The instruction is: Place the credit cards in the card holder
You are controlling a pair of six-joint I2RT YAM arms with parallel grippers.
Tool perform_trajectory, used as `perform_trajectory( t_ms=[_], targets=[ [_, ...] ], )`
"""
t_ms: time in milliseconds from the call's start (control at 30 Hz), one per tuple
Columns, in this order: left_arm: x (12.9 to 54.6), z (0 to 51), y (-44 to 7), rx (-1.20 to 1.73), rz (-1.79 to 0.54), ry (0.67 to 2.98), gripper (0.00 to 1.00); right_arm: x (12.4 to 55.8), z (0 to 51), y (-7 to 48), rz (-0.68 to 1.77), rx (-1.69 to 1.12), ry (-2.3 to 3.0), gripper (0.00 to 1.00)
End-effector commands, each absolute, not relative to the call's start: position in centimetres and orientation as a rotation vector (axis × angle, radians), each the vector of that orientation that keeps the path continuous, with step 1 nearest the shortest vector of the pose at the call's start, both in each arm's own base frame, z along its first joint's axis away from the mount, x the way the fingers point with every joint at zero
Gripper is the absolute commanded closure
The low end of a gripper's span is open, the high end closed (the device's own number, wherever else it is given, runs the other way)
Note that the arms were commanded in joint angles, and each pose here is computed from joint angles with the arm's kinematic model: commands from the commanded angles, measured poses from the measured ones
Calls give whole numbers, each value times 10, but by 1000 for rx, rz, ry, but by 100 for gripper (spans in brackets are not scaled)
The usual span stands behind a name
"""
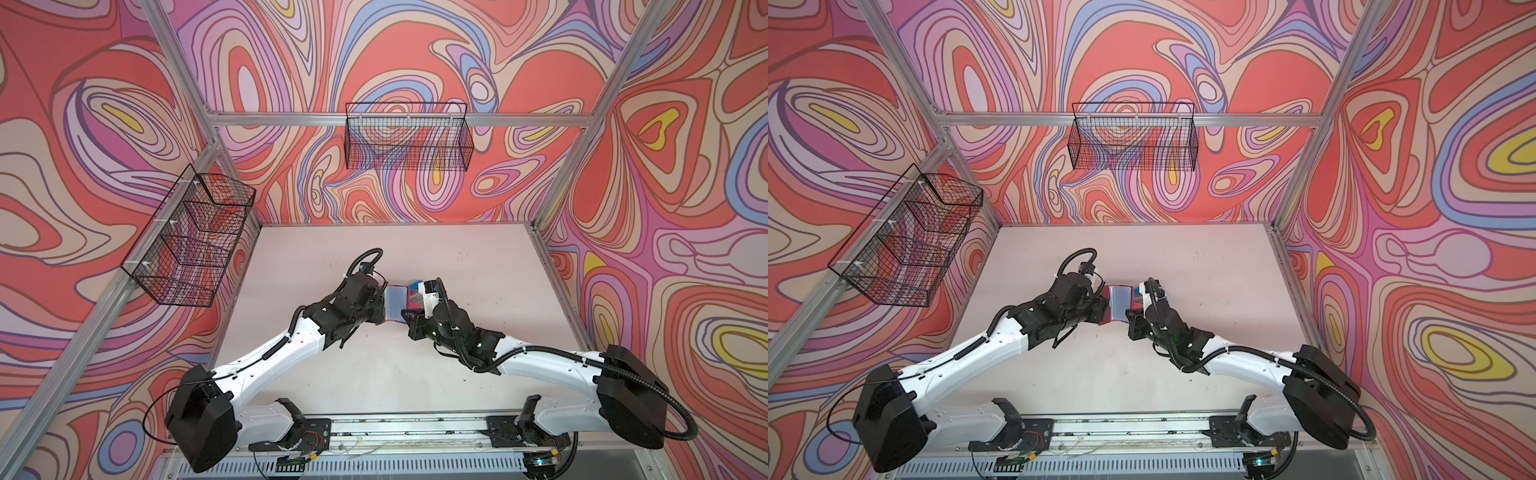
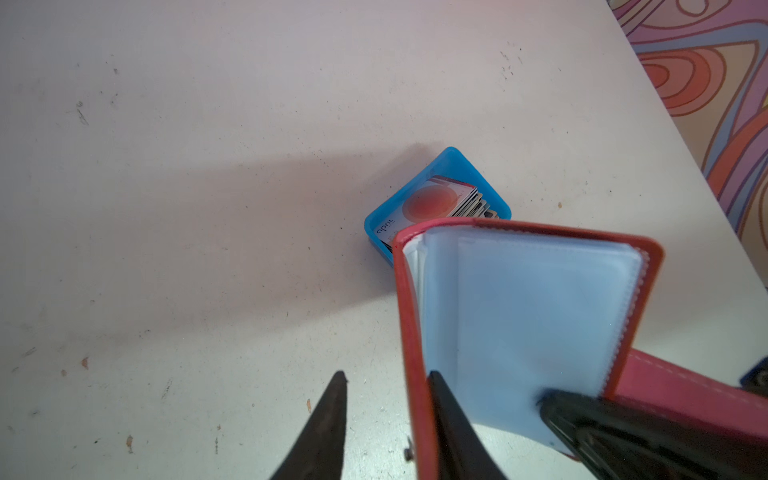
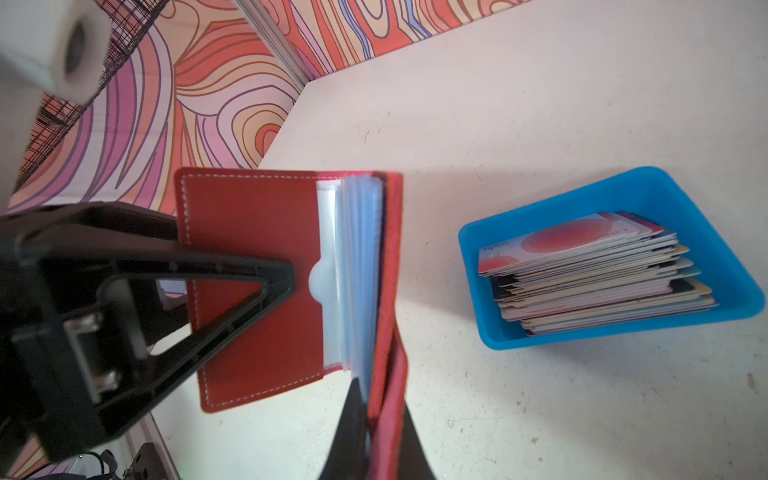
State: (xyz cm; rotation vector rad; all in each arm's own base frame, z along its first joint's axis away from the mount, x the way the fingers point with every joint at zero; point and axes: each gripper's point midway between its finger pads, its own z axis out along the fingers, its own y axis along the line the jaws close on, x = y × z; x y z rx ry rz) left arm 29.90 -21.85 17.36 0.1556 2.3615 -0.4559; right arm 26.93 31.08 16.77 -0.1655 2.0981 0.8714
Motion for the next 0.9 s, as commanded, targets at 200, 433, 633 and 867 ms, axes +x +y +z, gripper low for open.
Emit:
perform_trajectory(
  t_ms=[200, 433, 633, 867],
  targets=[
    [275, 163, -204, 75, -601, 2472, 88, 245, 186, 326, 1104, -57, 2151, 100],
    [245, 138, -203, 89, -703, 2527, 99, 204, 134, 337, 1171, -15, 2295, 100],
    [224, 95, -180, 56, -629, 2574, 99, 184, 92, 327, 1192, 95, 2319, 100],
    [204, 66, -171, 36, -654, 2609, 90, 175, 68, 327, 1090, 83, 2385, 100]
  ],
)
